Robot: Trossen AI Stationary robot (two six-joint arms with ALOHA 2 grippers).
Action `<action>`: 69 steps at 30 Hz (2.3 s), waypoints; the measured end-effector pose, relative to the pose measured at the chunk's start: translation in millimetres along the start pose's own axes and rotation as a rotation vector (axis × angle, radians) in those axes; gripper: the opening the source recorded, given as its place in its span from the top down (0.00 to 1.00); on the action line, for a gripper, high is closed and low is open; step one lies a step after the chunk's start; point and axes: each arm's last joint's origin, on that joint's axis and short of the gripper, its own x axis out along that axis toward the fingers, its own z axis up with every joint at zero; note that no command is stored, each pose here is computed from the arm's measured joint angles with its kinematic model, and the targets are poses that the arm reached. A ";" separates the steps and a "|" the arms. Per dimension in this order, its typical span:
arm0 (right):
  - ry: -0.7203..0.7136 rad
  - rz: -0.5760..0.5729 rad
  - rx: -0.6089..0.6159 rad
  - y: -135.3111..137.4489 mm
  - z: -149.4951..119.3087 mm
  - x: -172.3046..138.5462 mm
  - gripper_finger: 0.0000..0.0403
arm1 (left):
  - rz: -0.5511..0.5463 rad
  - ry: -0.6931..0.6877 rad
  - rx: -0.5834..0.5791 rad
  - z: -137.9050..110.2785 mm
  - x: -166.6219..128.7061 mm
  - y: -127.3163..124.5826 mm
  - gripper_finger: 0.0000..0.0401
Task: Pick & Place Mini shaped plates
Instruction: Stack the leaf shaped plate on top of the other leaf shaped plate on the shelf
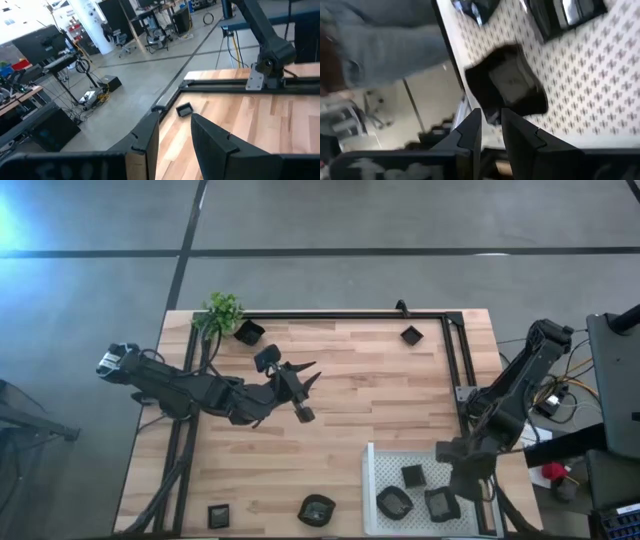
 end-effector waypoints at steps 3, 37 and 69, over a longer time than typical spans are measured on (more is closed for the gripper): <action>-0.081 0.041 -0.011 -0.5 0.2 -11.3 0.83 | -0.048 0.039 0.002 -6.0 -0.2 -1.9 0.72; -0.841 -0.007 -0.342 -12.8 8.4 -68.8 0.84 | -0.960 0.523 -0.214 -132.9 -20.7 -65.3 0.72; -0.861 -0.072 -0.463 -13.2 8.8 -69.3 0.86 | -1.035 0.582 -0.217 -155.0 6.8 -149.6 0.72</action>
